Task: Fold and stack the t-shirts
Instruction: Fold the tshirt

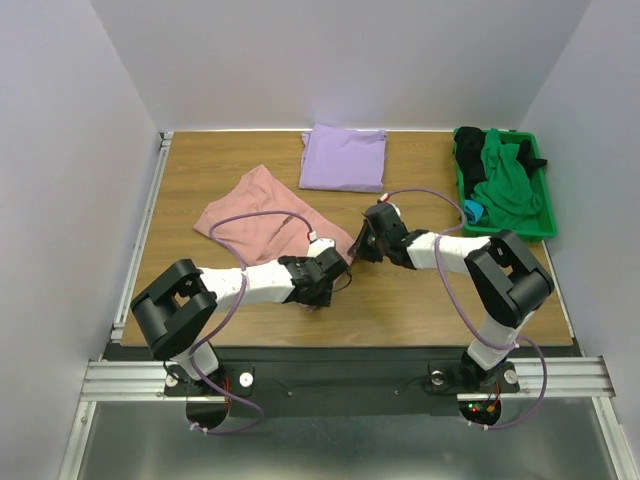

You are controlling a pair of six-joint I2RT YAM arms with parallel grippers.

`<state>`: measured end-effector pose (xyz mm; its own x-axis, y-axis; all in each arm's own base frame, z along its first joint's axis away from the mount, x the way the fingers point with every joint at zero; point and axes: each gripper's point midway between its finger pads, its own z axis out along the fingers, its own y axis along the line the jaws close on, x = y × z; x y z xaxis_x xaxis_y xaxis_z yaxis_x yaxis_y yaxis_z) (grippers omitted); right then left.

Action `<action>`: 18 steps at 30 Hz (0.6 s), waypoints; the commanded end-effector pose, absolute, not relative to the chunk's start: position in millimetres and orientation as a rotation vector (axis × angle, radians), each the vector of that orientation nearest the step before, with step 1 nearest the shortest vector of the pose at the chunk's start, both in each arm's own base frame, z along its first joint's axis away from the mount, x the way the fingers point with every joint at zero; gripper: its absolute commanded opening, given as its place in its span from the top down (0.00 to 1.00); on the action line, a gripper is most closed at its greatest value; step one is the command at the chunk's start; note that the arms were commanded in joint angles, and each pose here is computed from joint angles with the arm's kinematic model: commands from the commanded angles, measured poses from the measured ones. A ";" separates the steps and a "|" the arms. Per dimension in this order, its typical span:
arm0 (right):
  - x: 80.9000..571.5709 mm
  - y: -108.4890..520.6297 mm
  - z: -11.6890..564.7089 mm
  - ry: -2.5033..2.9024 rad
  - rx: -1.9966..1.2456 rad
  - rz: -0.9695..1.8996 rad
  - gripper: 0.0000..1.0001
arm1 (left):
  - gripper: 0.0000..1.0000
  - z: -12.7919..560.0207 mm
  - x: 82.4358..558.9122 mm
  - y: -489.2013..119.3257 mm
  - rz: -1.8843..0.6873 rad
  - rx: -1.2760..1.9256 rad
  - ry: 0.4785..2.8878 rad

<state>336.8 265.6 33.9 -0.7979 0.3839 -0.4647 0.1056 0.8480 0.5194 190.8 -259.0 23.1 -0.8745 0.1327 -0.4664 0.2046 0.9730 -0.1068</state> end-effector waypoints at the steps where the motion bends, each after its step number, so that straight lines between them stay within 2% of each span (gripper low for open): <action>1: 345.4 263.3 48.6 2.373 0.388 0.667 0.88 | 0.60 -2.0 164.1 -223.9 0.007 0.313 2.765; 2: 344.1 261.9 49.3 2.369 0.387 0.662 0.90 | 0.82 -7.1 161.8 -222.6 0.033 0.334 2.776; 3: 342.1 259.0 52.5 2.361 0.387 0.663 0.91 | 0.99 -9.6 160.6 -222.1 0.047 0.344 2.782; 5: 338.7 256.4 55.3 2.356 0.382 0.664 0.96 | 1.00 -13.1 156.1 -225.4 0.066 0.381 2.788; 9: 327.8 244.0 61.4 2.345 0.361 0.643 1.00 | 1.00 6.6 144.3 -257.9 -0.026 0.470 2.726; 18: 284.0 155.1 102.8 2.309 0.383 0.282 0.99 | 1.00 80.8 95.3 -374.5 -0.453 0.741 2.558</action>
<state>289.3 202.3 82.5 -0.7356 0.3757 -0.5637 0.1163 0.8898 0.4413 119.5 -342.9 55.1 -0.7812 0.3838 -0.4923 0.4884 0.8670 -0.0992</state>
